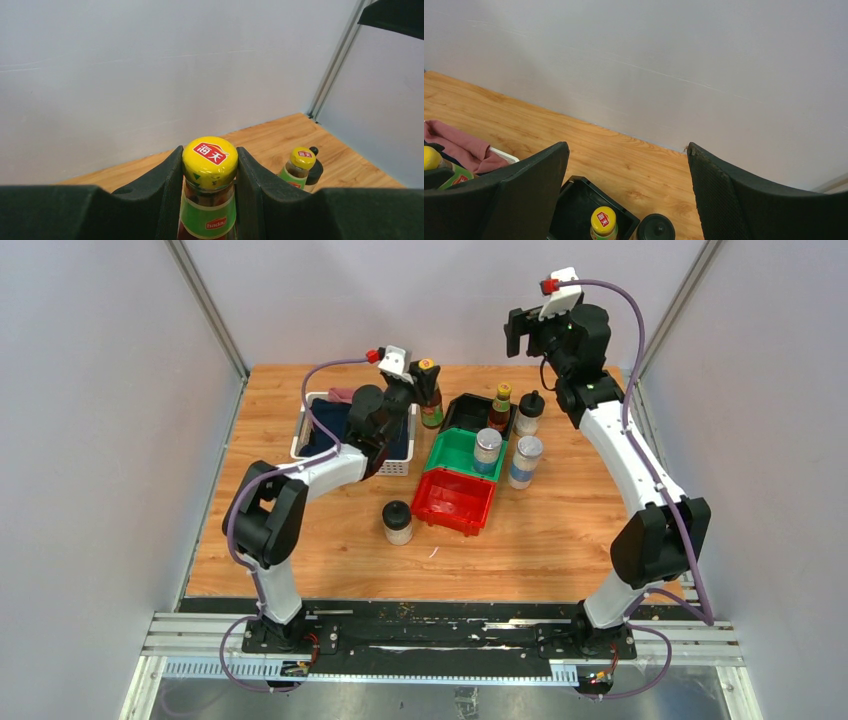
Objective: Organize the condiment bottles
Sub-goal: Place the bottle in the storage box.
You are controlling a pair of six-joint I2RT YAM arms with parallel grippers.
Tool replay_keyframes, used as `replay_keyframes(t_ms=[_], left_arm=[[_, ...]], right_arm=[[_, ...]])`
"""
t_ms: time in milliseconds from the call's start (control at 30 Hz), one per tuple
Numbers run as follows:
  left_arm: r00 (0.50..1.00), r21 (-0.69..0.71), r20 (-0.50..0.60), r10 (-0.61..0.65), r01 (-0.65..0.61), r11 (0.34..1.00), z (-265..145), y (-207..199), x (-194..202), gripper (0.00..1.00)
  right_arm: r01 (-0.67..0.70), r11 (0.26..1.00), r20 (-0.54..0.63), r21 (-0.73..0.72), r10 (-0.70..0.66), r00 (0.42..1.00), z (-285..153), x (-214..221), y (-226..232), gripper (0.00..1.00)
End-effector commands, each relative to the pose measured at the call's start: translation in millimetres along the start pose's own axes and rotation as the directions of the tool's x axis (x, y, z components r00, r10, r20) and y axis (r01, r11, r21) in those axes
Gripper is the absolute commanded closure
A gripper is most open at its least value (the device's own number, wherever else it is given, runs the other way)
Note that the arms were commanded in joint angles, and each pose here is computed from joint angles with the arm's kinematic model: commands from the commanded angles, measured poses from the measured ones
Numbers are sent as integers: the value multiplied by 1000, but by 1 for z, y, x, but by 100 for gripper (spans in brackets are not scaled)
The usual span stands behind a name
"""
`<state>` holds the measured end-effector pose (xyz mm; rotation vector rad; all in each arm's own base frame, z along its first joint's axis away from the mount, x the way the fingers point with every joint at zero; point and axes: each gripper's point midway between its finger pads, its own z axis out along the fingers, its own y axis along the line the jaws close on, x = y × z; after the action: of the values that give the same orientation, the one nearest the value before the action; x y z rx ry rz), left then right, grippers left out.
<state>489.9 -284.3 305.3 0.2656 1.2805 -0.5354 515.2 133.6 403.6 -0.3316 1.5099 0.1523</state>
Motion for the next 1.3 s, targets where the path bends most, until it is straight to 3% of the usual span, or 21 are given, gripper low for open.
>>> replay_keyframes(t_ms=[0, 600, 1267], left_arm=[[975, 51, 221, -23, 13, 999, 18, -5, -72, 100], [983, 98, 176, -45, 28, 995, 59, 0, -48, 100], [983, 211, 168, -78, 42, 977, 75, -13, -24, 100]], right_arm=[[9, 999, 40, 37, -11, 999, 0, -15, -15, 9], [7, 998, 45, 67, -10, 999, -4, -15, -34, 9], [1, 997, 54, 77, -5, 999, -7, -16, -42, 9]])
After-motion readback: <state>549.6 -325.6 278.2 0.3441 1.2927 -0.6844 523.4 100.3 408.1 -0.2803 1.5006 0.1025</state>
